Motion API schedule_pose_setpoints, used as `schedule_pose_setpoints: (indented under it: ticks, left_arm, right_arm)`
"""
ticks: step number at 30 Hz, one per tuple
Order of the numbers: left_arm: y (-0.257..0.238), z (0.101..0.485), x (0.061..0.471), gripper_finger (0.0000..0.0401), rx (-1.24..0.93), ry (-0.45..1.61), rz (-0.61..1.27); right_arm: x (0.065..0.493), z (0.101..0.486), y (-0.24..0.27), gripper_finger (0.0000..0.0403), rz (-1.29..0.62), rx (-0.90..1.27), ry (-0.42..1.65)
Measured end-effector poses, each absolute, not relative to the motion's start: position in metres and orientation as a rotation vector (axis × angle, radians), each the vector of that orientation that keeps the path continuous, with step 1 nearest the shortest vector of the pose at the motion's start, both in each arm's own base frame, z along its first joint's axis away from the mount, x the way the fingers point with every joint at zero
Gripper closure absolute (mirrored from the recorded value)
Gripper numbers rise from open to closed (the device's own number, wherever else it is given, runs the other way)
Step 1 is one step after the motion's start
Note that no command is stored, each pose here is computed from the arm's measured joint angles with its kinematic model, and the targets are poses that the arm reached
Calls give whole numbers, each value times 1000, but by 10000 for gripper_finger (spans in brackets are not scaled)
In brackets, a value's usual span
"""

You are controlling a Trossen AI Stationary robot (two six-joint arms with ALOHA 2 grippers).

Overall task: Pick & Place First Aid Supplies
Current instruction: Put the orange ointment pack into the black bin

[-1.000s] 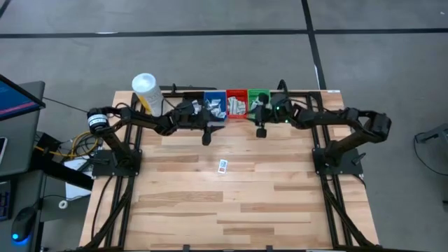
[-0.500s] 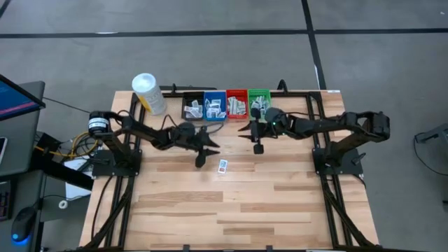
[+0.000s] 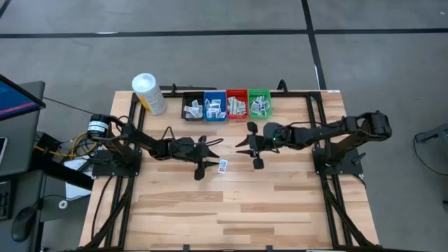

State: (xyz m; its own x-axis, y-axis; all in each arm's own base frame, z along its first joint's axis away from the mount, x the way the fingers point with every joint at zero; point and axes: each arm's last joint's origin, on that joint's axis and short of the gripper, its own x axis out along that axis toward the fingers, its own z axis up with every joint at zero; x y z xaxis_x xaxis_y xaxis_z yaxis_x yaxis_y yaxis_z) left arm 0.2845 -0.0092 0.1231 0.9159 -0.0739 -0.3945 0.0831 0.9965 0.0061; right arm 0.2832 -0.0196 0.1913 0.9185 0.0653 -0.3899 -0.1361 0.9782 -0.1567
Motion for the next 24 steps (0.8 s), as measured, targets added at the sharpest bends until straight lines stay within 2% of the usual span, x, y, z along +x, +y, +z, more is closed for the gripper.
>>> schedule_pose_setpoints:
  ticks: [11, 19, 24]
  left_arm:
    - [-20, 124, 284, 265, 82, 395, 16]
    - [-34, 125, 284, 227, 97, 374, 5]
    - [-32, 109, 289, 209, 79, 408, 22]
  right_arm:
    - [284, 191, 14, 310, 40, -187, 404]
    - [283, 191, 24, 310, 12, -155, 405]
    - [283, 191, 25, 310, 8, -120, 405]
